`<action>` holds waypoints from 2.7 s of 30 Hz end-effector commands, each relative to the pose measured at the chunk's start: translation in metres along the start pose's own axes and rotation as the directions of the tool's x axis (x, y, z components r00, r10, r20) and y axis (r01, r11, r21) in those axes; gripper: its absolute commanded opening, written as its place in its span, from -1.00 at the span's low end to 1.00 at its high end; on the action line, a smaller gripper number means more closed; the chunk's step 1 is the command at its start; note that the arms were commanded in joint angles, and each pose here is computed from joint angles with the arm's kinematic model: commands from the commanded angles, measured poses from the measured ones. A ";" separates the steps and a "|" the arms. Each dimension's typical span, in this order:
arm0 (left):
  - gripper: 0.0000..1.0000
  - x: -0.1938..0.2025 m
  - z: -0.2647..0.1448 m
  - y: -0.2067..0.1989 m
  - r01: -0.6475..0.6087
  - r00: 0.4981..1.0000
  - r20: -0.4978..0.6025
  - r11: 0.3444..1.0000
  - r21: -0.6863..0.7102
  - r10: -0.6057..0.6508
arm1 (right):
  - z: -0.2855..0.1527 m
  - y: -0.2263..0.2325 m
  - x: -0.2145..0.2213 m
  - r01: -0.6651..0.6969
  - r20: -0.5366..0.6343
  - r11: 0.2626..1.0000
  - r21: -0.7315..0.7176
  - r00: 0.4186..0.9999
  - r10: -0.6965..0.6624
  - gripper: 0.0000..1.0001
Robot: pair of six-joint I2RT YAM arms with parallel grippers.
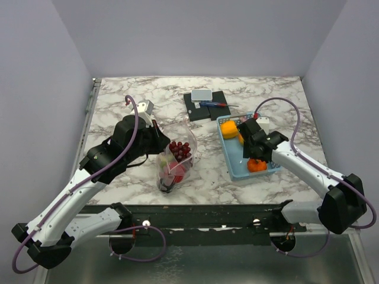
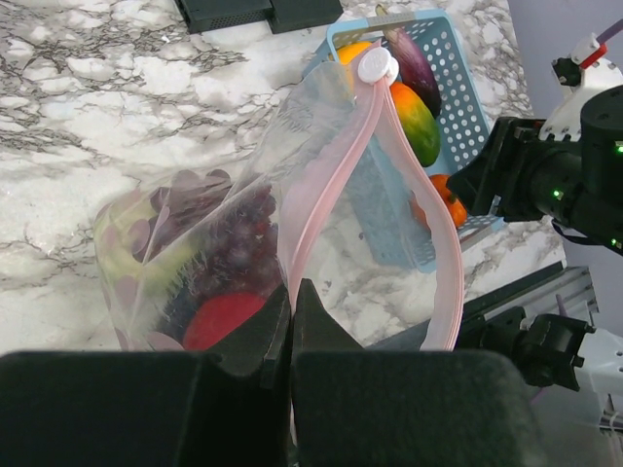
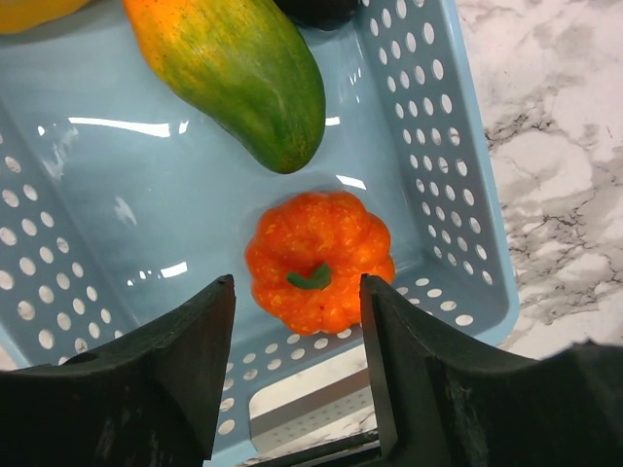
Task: Place the food in the zip-top bag and seal the zipper
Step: Pick up the fake vegetable from the bin, then place the fake vegetable in the zipper food storage bag.
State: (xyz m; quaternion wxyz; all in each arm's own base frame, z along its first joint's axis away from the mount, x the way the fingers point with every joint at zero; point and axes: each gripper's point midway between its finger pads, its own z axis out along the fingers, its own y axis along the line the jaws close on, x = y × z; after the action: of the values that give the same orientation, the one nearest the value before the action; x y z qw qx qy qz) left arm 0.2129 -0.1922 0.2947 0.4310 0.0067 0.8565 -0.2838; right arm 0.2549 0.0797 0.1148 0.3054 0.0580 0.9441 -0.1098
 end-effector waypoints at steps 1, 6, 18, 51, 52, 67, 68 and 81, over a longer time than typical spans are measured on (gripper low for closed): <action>-1.00 0.007 -0.003 -0.001 -0.025 0.999 -0.024 0.999 0.023 0.025 | 0.012 0.006 0.000 -0.007 -0.003 1.000 -0.006 1.000 0.007 0.15; -1.00 0.011 -0.003 0.001 -0.034 0.999 -0.040 0.999 0.018 0.035 | 0.021 0.005 0.008 0.005 -0.029 1.000 -0.002 1.000 -0.005 -0.01; -1.00 0.009 -0.003 0.001 -0.043 0.998 -0.037 0.999 0.014 0.044 | 0.034 0.001 0.009 0.017 -0.072 1.000 0.013 0.997 -0.016 -0.24; -1.00 0.007 0.000 0.001 -0.081 0.996 -0.044 0.997 0.007 0.082 | 0.005 0.001 -0.018 0.019 -0.033 0.999 -0.032 0.999 -0.020 -0.99; -1.00 0.007 0.000 0.001 -0.081 0.996 -0.044 0.997 0.007 0.081 | 0.000 0.001 -0.023 0.014 -0.021 0.999 -0.043 1.000 -0.015 -0.99; -1.00 0.008 0.005 0.002 -0.073 0.996 -0.052 0.997 -0.006 0.072 | -0.100 0.023 -0.106 -0.033 0.176 0.935 -0.353 0.979 0.101 -0.99; -1.00 0.008 0.005 0.002 -0.071 0.996 -0.053 0.997 -0.006 0.071 | -0.108 0.027 -0.111 -0.024 0.185 0.923 -0.383 0.977 0.102 -0.99; -1.00 0.007 0.006 -0.001 -0.052 0.997 -0.056 0.999 -0.004 0.052 | -0.218 0.094 -0.157 0.155 0.310 0.681 -0.716 0.944 0.112 -0.99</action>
State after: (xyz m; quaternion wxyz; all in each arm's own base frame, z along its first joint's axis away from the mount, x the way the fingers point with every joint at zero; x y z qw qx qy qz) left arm 0.2168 -0.1965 0.2810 0.4186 0.0361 0.8683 -0.2638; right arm 0.2880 0.1782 0.3395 0.4565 -0.0374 0.8665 0.1983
